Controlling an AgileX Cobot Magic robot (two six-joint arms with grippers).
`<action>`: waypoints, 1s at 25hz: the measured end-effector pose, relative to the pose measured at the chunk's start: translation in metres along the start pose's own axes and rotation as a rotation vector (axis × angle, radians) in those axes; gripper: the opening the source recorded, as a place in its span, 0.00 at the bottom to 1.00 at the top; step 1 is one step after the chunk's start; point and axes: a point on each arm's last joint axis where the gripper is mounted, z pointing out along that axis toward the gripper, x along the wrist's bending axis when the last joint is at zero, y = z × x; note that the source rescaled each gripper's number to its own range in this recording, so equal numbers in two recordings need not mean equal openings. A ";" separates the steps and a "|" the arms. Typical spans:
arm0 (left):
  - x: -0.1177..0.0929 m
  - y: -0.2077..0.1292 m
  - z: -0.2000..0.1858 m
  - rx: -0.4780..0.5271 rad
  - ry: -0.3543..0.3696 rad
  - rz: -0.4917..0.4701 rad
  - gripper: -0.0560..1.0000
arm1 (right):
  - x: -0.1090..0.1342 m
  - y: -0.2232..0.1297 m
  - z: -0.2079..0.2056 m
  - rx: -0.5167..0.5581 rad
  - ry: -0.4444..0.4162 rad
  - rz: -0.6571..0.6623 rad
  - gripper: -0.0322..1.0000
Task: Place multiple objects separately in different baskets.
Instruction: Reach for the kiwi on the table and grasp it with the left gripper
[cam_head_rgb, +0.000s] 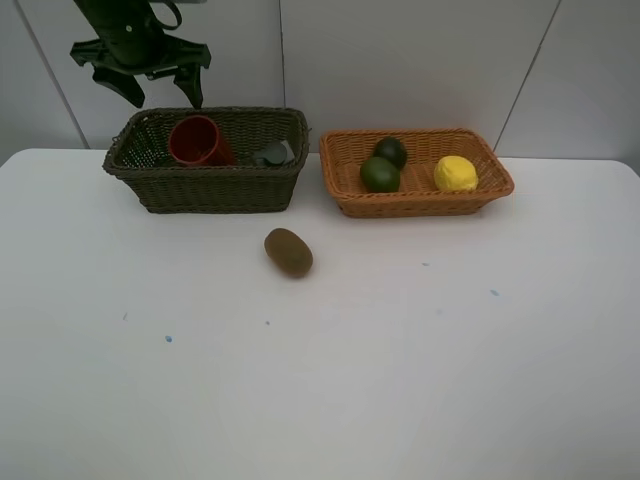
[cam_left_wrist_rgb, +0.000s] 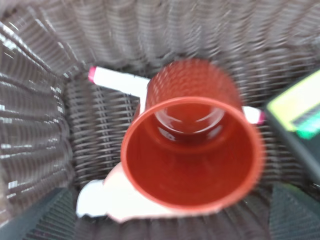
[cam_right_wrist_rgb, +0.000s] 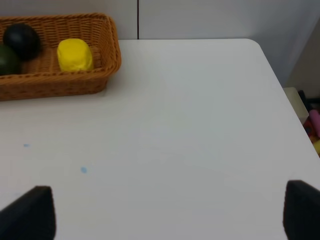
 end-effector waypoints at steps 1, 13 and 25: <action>-0.003 0.002 -0.017 -0.030 -0.006 0.015 1.00 | 0.000 0.000 0.000 0.000 0.000 0.000 1.00; -0.041 -0.002 -0.109 -0.200 -0.063 0.337 1.00 | 0.000 0.000 0.000 0.000 0.000 0.000 1.00; -0.120 -0.029 -0.106 -0.204 -0.116 1.088 1.00 | 0.000 0.000 0.000 0.000 0.000 0.000 1.00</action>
